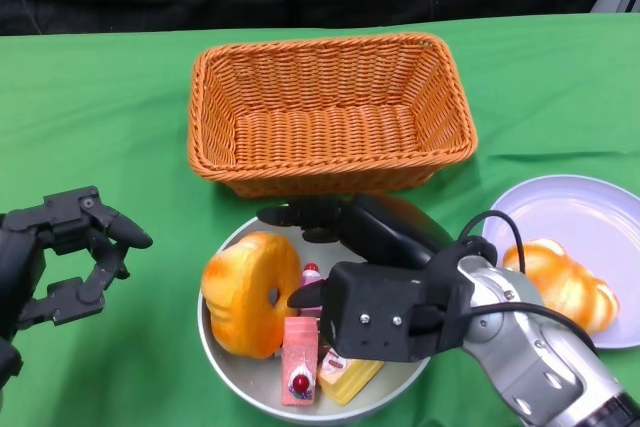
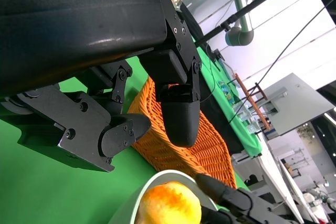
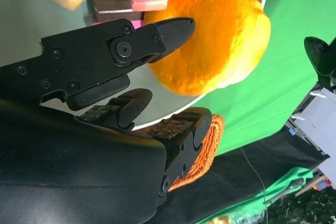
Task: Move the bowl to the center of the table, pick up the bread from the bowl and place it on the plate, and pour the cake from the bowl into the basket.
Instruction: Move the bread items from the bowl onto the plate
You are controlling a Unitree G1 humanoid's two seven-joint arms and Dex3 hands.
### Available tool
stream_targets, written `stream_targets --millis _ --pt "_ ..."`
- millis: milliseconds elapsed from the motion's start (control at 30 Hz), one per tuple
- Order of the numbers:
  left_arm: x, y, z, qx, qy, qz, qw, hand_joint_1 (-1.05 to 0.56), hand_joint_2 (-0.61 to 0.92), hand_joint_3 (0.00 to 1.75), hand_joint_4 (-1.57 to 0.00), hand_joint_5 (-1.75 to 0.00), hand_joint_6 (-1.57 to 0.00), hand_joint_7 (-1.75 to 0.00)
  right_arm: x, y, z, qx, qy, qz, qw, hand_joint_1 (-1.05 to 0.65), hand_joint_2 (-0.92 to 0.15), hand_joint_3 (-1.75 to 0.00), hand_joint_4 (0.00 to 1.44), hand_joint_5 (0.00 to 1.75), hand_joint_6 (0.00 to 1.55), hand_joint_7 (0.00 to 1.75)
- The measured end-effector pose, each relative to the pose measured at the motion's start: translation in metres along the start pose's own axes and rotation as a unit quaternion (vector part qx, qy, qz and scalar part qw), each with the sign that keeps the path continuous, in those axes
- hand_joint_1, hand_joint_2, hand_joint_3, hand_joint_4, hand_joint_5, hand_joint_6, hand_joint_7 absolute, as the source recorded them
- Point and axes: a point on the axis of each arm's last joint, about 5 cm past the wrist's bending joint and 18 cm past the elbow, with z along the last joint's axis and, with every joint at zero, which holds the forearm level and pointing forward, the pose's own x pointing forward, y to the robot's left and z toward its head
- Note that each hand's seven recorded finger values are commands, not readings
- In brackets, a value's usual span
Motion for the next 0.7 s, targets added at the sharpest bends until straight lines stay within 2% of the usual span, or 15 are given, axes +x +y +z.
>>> stream_targets --millis 100,200,300,433,700 --pt "0.000 0.000 0.000 0.001 0.000 0.000 1.000 0.03 0.61 0.89 -0.86 -1.43 -0.86 -1.07 0.002 0.003 0.000 -0.004 0.001 -0.003 1.000 -0.73 -0.92 -0.06 0.64 0.02 0.49 0.01" --pt "0.000 0.000 0.000 0.002 0.000 0.001 1.000 0.03 0.62 0.88 -0.86 -1.43 -0.86 -1.07 0.008 0.014 0.003 -0.037 0.005 -0.040 0.999 -0.75 -0.92 -0.05 0.69 0.04 0.53 0.03" --pt "0.000 0.000 0.000 0.004 -0.001 0.004 1.000 0.03 0.62 0.89 -0.86 -1.43 -0.86 -1.07 0.012 0.024 0.008 -0.047 0.008 -0.057 0.997 -0.76 -0.92 -0.06 0.71 0.05 0.53 0.02" --pt "0.000 0.000 0.001 0.005 -0.001 0.006 1.000 0.04 0.62 0.90 -0.86 -1.43 -0.86 -1.08 0.015 0.029 0.011 -0.052 0.017 -0.063 0.997 -0.77 -0.92 -0.09 0.72 0.05 0.52 0.01" --pt "0.000 -0.001 0.001 0.008 -0.001 0.006 1.000 0.04 0.61 0.91 -0.86 -1.45 -0.86 -1.08 0.016 0.031 0.012 -0.061 0.023 -0.071 0.995 -0.79 -0.92 -0.09 0.75 0.07 0.52 0.01"
